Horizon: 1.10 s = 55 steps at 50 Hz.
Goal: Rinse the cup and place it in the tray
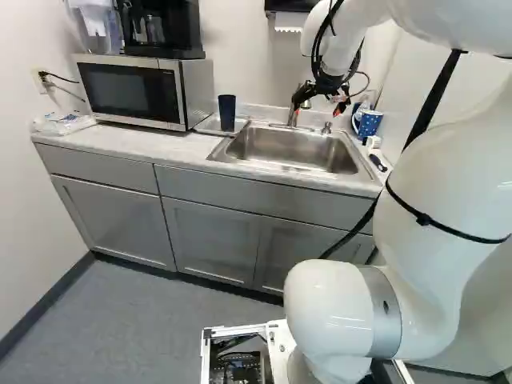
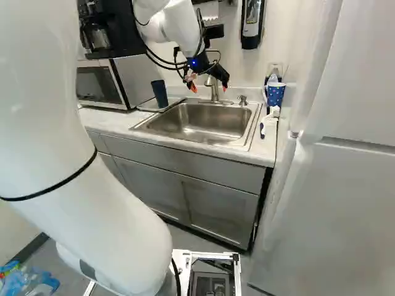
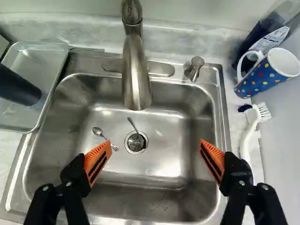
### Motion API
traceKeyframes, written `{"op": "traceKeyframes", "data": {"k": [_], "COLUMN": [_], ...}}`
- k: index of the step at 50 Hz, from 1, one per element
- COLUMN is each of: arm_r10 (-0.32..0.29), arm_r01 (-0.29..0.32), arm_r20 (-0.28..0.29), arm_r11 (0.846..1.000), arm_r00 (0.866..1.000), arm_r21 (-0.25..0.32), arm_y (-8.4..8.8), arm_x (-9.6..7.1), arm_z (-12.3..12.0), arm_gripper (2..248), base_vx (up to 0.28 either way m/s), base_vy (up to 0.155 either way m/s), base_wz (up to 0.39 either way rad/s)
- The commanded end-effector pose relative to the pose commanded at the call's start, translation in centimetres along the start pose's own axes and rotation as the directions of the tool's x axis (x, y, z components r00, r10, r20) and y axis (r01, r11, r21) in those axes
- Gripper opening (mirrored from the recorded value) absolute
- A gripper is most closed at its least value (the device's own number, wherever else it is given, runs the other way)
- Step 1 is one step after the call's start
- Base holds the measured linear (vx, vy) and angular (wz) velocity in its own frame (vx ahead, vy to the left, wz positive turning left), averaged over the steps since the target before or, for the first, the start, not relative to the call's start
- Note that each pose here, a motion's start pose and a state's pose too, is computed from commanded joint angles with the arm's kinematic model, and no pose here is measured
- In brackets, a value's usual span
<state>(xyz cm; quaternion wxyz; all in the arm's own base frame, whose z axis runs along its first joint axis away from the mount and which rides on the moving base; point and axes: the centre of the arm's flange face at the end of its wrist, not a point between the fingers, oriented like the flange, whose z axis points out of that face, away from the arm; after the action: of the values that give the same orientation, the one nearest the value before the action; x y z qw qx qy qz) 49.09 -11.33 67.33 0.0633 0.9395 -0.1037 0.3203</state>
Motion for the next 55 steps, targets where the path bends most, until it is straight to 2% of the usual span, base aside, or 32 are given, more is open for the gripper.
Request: {"op": "traceKeyframes", "data": {"k": [55], "arm_r10": [0.000], "arm_r01": [0.000], "arm_r20": [0.000], "arm_r11": [1.000], "arm_r00": [1.000], "arm_r21": [0.000], "arm_y": [0.00], "arm_x": [0.00], "arm_z": [0.00], "arm_gripper": [247], "base_vx": [0.000], "base_vy": [0.000], "base_wz": [0.000]}}
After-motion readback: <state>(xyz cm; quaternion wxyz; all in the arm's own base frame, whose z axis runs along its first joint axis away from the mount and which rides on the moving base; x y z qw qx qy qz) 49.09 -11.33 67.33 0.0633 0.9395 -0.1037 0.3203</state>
